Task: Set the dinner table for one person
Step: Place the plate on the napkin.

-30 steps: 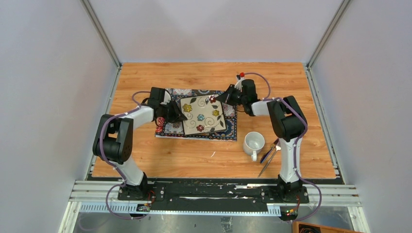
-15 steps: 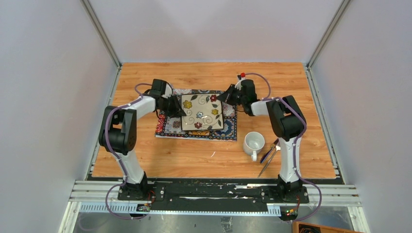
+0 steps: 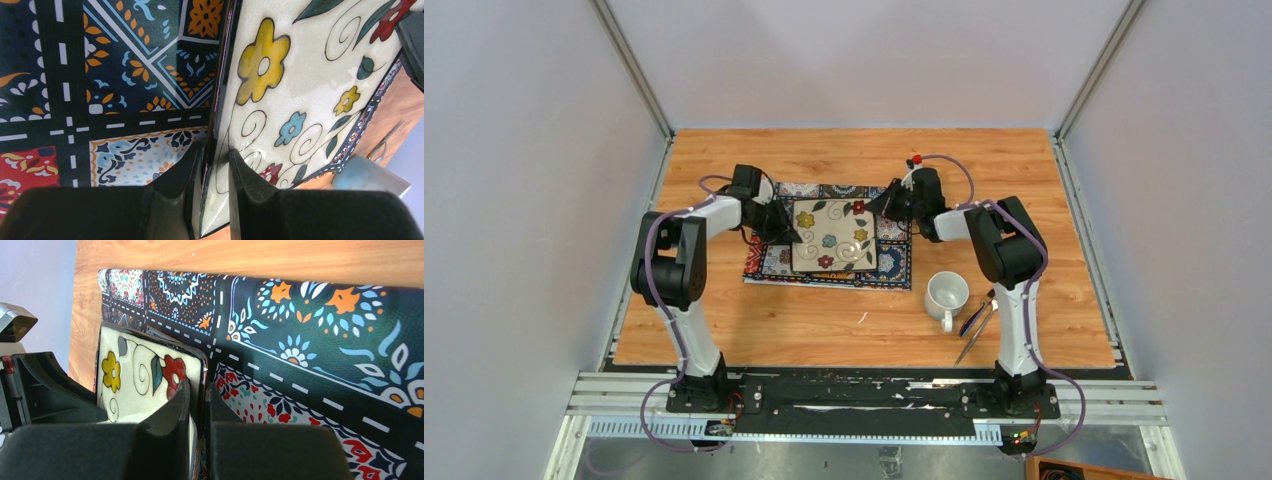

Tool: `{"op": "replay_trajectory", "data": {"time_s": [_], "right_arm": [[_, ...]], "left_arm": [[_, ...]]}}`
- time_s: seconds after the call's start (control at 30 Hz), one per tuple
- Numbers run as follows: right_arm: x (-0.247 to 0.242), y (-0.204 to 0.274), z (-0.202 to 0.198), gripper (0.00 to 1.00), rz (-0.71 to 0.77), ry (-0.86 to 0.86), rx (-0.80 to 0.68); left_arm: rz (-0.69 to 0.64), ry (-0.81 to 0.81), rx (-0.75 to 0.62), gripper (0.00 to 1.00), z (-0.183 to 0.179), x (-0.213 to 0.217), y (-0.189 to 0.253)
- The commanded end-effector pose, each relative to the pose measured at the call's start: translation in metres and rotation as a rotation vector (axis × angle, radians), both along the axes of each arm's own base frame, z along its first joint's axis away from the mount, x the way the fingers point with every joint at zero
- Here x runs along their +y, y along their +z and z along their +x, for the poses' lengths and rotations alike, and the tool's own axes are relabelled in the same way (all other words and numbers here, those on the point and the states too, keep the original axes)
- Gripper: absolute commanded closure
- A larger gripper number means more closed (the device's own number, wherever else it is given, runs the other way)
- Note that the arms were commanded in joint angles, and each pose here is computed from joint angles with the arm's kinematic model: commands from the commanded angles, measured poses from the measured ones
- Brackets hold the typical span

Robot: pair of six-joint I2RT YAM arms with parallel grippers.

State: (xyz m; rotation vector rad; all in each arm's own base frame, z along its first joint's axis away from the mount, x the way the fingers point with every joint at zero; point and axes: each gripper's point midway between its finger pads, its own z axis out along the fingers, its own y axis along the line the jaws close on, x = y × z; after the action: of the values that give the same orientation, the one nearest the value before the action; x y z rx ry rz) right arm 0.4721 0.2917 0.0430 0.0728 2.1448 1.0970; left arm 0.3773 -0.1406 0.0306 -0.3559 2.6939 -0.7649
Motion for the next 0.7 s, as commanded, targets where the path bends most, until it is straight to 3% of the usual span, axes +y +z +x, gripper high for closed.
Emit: {"op": "replay_trajectory", "data": {"time_s": [0.0,0.37,0.67], "right_arm": [[0.023,-0.01,-0.019,1.0,-0.054,0.115,-0.039],[0.023,-0.019,-0.022,1.0,-0.062,0.12,-0.027],[0.022,-0.024,-0.021,1.0,-0.07,0.109,-0.024]], "left_arm": [[0.046,0.077,-0.115,1.0,0.041,0.02,0.012],[0.021,0.076,-0.103,1.0,0.044,0.016,0.001],[0.036,0.081,-0.087,0.89,0.043,0.019,-0.006]]}}
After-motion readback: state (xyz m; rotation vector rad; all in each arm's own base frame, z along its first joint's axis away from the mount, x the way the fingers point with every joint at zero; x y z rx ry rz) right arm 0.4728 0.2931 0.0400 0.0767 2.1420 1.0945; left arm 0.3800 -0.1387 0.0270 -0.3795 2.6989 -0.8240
